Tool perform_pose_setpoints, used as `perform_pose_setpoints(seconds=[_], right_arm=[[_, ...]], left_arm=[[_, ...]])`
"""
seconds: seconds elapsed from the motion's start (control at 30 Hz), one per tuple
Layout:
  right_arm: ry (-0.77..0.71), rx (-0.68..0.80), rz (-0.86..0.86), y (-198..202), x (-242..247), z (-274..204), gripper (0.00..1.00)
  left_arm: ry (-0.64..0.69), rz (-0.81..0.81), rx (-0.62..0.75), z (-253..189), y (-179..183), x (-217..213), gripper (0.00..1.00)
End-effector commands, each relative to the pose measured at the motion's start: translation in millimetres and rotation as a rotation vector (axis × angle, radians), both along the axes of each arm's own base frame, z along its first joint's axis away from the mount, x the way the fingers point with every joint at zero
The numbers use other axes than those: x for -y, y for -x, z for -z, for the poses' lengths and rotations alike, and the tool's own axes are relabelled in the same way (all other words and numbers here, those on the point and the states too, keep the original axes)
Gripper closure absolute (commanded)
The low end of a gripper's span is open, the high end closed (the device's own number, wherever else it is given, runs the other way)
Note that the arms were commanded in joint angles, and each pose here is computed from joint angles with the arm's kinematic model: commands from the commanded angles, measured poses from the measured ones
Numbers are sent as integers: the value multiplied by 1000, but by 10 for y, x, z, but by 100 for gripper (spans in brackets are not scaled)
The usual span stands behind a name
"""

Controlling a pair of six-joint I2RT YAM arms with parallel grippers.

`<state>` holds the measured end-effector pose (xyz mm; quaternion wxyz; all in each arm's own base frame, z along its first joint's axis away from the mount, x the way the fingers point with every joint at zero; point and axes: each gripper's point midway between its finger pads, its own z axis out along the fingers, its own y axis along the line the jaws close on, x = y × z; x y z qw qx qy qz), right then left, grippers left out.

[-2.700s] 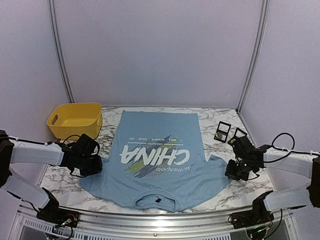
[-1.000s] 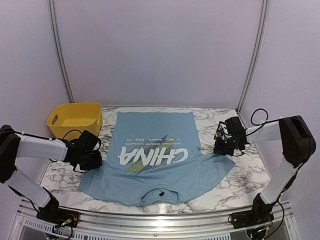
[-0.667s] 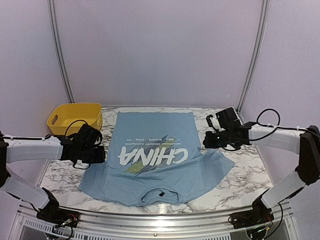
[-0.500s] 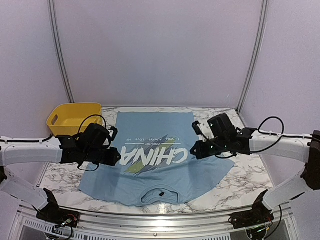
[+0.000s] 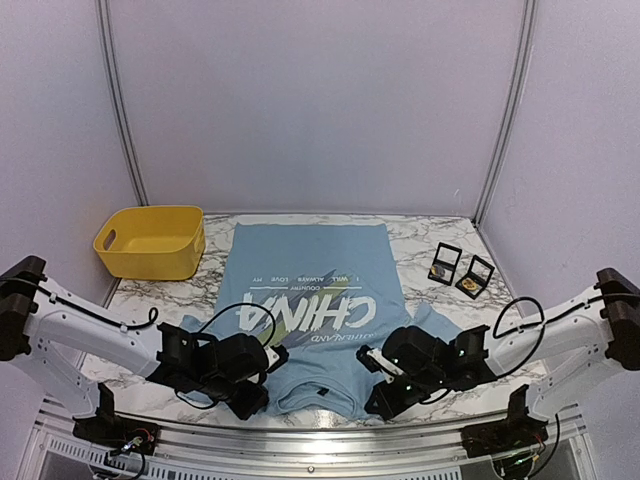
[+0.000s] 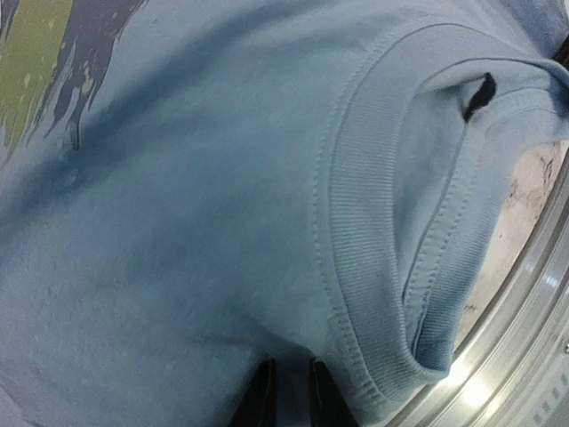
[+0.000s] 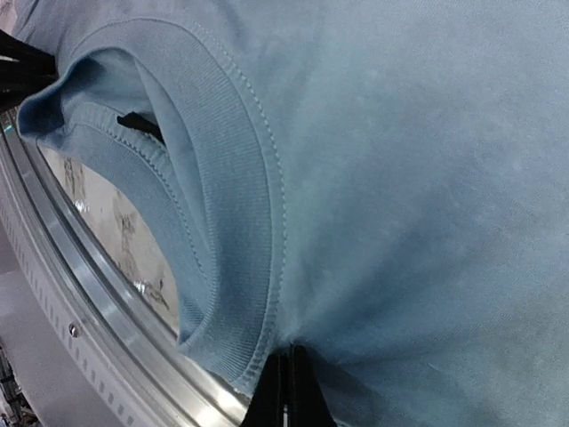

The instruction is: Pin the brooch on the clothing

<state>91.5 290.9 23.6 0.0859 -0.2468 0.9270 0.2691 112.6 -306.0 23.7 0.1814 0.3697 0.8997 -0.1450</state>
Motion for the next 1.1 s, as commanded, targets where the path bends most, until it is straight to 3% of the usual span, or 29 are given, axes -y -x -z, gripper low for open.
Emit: perform_pose_setpoints(seconds=[0.0,0.2,0.33,0.47,0.53,0.63,0.7,0.8,0.9,1.07], right_arm=[[166,-75,88,387,333,202,100],[170,-104,6,695,164,110,100],[112,-9,-4,511,-74,-289,100],[30,75,23,121,-157,-742,100],[19,168,107,-282,-65,-898,100],[65,281,294,-1022,287,-980,100],[99,340,405,-1512,539,-1013,100],[116,413,505,-2165,825,-1097,100],[117,426,541,-2684,992,-1089,100],[175,362,550,-3162,1176,-710,100]], left_arm=[[-56,-48,-40,105,213,-297,86],[-90,43,-72,120,494,-341,84],[-87,132,-104,-26,621,-272,81],[28,205,-50,-556,582,-76,72],[108,175,33,-906,343,21,64],[170,-23,109,-1176,-362,-85,63],[129,-232,170,-1180,-999,-385,65],[65,-420,193,-1116,-1621,-698,69],[5,-553,160,-919,-2000,-1004,72],[-80,-671,140,-572,-2314,-1367,71]])
